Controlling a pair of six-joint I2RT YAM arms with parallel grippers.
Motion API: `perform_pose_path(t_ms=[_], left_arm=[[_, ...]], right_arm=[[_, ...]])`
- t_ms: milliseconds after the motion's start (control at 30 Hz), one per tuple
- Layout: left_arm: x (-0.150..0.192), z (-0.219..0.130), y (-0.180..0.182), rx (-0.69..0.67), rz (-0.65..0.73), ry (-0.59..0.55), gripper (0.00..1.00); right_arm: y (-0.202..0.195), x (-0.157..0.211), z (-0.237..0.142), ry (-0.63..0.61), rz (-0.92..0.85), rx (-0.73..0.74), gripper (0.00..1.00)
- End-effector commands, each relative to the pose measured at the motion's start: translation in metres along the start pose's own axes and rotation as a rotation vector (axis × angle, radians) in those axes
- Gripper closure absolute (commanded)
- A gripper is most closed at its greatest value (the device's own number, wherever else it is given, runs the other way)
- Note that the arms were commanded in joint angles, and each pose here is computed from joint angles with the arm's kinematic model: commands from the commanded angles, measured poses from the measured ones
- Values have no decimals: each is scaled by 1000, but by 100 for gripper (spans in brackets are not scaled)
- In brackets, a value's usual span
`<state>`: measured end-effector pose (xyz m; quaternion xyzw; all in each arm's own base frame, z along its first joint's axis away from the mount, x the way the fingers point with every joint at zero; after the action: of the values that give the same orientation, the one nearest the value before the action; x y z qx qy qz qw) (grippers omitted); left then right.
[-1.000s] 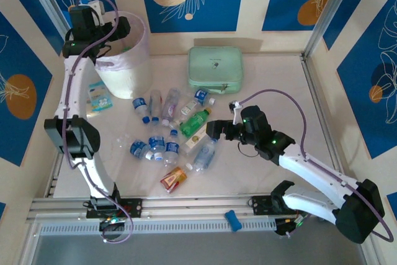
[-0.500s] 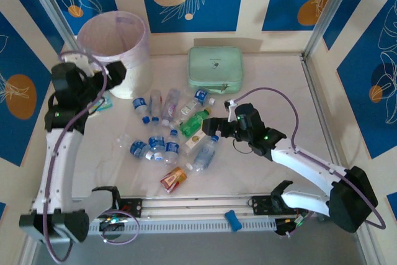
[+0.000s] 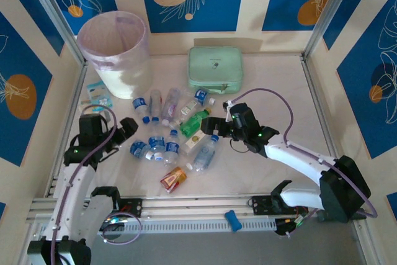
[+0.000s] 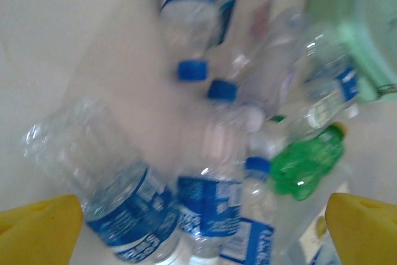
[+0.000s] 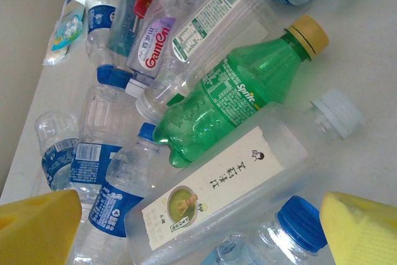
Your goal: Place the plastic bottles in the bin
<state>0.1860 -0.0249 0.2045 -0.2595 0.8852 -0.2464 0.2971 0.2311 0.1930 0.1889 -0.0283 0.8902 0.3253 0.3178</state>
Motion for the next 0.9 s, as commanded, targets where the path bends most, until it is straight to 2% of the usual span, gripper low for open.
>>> perform_pose_path(t_ms=[0, 100, 233, 533, 867], left_arm=[[17, 11, 14, -19, -97, 57, 0], [28, 21, 27, -56, -136, 73, 0], [37, 25, 42, -94, -187, 22, 0], [38, 45, 55, -65, -325, -77, 0], [36, 70, 50, -83, -296, -59, 0]], right_arm=[[6, -12, 0, -31, 26, 0, 1], [6, -11, 2, -24, 34, 4, 1], [6, -11, 5, -18, 37, 8, 1], [10, -13, 7, -6, 27, 9, 1], [9, -10, 8, -3, 27, 26, 1]])
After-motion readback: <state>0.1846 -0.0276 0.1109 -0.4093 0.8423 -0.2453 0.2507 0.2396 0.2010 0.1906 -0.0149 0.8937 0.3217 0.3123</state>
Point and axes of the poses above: each hand's point on the last joint's axis, 136 mm out from that joint toward the fingers, its own z axis out along the fingers, its own y axis along the line the jaws close on, x = y × z, the point moved 8 cm from there along -z, back along the fingers, and after that the axes turned 1 degree about -z, right-handed, at the moved point
